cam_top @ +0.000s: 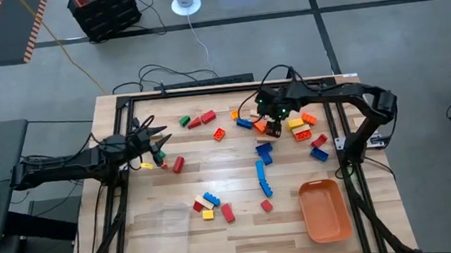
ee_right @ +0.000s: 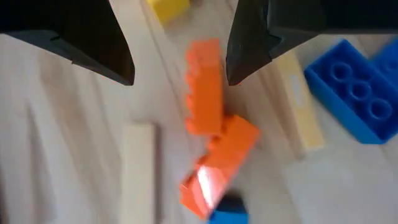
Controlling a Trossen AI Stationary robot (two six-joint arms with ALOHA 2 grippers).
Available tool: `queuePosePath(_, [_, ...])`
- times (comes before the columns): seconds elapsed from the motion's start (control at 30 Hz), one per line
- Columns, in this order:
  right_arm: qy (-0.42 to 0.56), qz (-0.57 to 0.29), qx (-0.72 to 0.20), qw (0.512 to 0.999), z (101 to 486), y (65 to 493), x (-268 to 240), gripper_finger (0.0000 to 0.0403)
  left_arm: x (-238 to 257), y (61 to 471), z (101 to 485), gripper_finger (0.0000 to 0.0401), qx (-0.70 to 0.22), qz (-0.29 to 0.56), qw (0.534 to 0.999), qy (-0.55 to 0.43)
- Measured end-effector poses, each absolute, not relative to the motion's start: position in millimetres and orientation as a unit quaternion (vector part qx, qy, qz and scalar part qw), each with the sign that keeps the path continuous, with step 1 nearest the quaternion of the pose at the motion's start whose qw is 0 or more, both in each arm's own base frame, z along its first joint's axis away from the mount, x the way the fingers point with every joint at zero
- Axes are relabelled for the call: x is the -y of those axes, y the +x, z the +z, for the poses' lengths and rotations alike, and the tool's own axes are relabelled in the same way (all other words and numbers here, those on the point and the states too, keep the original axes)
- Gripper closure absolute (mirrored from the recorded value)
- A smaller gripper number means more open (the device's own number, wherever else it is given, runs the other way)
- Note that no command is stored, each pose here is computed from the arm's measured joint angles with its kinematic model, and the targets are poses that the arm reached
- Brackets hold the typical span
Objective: Sort blocks by size
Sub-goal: Put the large orange game piece into the orange bin
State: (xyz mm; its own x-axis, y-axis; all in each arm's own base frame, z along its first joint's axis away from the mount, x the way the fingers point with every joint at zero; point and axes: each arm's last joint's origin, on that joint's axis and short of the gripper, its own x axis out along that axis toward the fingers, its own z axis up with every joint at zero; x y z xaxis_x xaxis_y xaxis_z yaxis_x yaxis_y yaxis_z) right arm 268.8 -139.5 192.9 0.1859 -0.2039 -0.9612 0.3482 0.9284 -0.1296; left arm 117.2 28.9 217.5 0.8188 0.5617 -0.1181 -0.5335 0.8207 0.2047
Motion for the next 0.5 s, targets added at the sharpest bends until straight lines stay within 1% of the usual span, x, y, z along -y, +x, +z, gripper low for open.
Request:
queuePosePath(0.13, [0.067, -0.168, -0.611, 0.771, 182, 266, 136, 0.0116, -29, 117, 217, 0.0258, -0.091, 0.288, 0.95, 0.084])
queuePosePath(0.5, [0.079, -0.172, -0.597, 0.78, 156, 255, 137, 0.0121, -29, 117, 216, 0.0259, -0.097, 0.287, 0.949, 0.085])
